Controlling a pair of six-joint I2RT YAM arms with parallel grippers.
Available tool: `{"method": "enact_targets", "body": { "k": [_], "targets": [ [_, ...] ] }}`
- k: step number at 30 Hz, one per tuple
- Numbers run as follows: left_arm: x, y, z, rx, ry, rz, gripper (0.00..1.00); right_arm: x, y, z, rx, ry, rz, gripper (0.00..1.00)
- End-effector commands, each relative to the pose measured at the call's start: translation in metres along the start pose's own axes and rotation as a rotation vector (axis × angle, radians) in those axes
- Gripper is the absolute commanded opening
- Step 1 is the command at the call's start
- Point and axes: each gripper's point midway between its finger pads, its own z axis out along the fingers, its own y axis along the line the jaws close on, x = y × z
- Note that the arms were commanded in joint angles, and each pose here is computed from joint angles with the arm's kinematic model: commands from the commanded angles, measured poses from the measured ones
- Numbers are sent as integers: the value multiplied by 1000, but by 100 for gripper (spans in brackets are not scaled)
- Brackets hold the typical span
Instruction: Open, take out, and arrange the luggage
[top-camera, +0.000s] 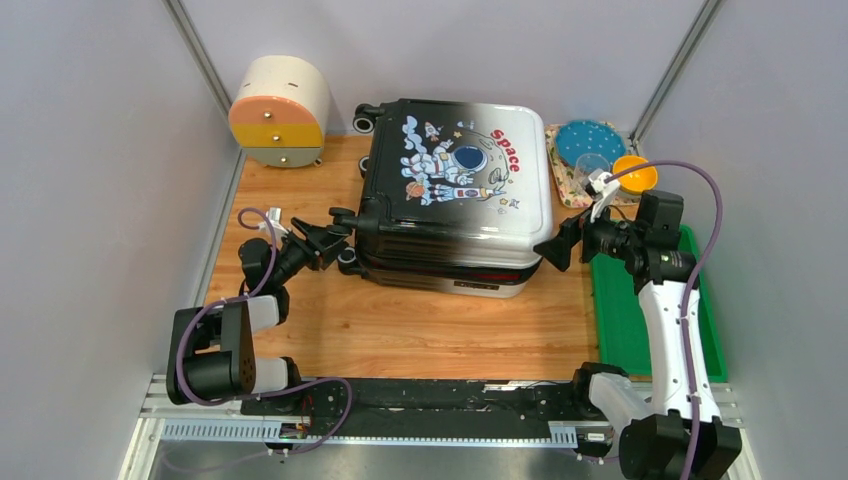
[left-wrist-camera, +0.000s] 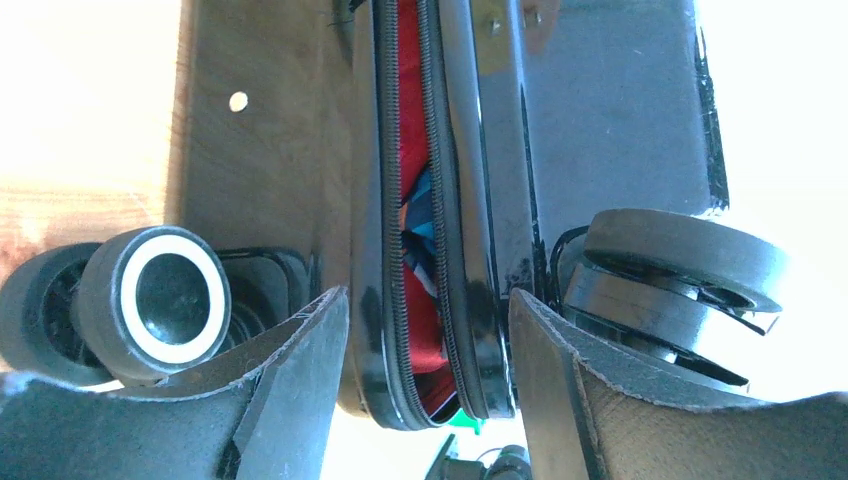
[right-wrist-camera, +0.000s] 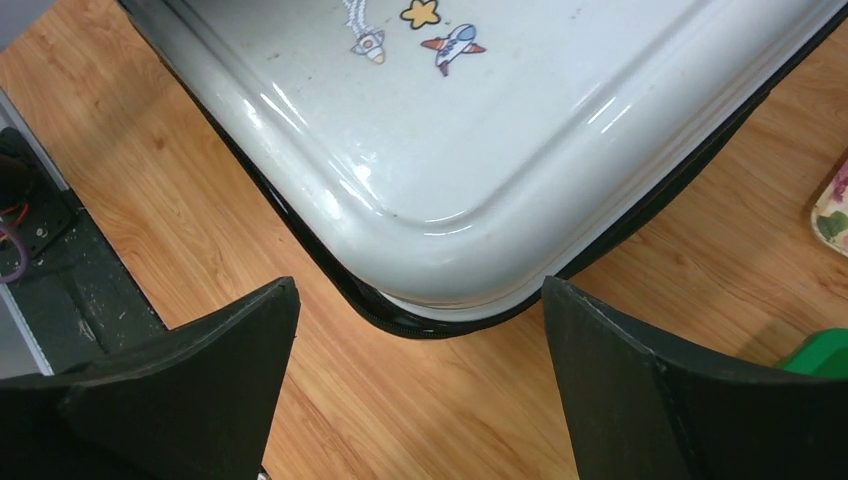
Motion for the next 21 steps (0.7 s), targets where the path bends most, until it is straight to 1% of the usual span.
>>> {"method": "enact_targets", "body": {
  "k": [1, 2, 3, 5, 6, 8, 9, 10, 12, 14, 16, 18, 19, 21],
  "targets": [
    [-14, -59, 4, 160, -6, 133, 68, 10, 21, -1, -49, 25, -80, 93],
    [-18, -66, 5, 169, -9, 143, 67, 18, 28, 2, -69, 58, -138, 92],
    [-18, -67, 6, 162, -5, 136, 67, 25, 33, 3, -80, 77, -156, 89],
    [-24, -77, 8, 169, -14, 147, 66, 33, 55, 1, -133, 90, -218, 85],
    [-25, -76, 10, 157, -13, 129, 65, 41, 60, 1, -155, 98, -251, 79],
    [-32, -85, 13, 161, -25, 129, 65, 48, 82, -3, -217, 97, -312, 74],
    [-34, -84, 14, 149, -25, 112, 64, 56, 87, -3, -239, 106, -347, 70],
    [-37, -87, 15, 149, -31, 109, 64, 59, 93, -5, -248, 99, -378, 68],
    [-45, -97, 19, 165, -41, 122, 64, 72, 98, 1, -259, 128, -429, 65],
    [-53, -107, 22, 174, -50, 126, 64, 70, 100, 8, -238, 112, -495, 64],
    [-58, -112, 24, 175, -60, 124, 64, 65, 99, 19, -215, 78, -523, 62],
    [-61, -120, 26, 184, -64, 131, 64, 65, 101, 27, -200, 75, -552, 59],
    [-62, -123, 26, 190, -65, 136, 64, 63, 101, 34, -192, 59, -563, 59],
    [-62, -123, 26, 184, -76, 158, 71, 61, 104, 39, -194, 56, -577, 59]
  ]
}}
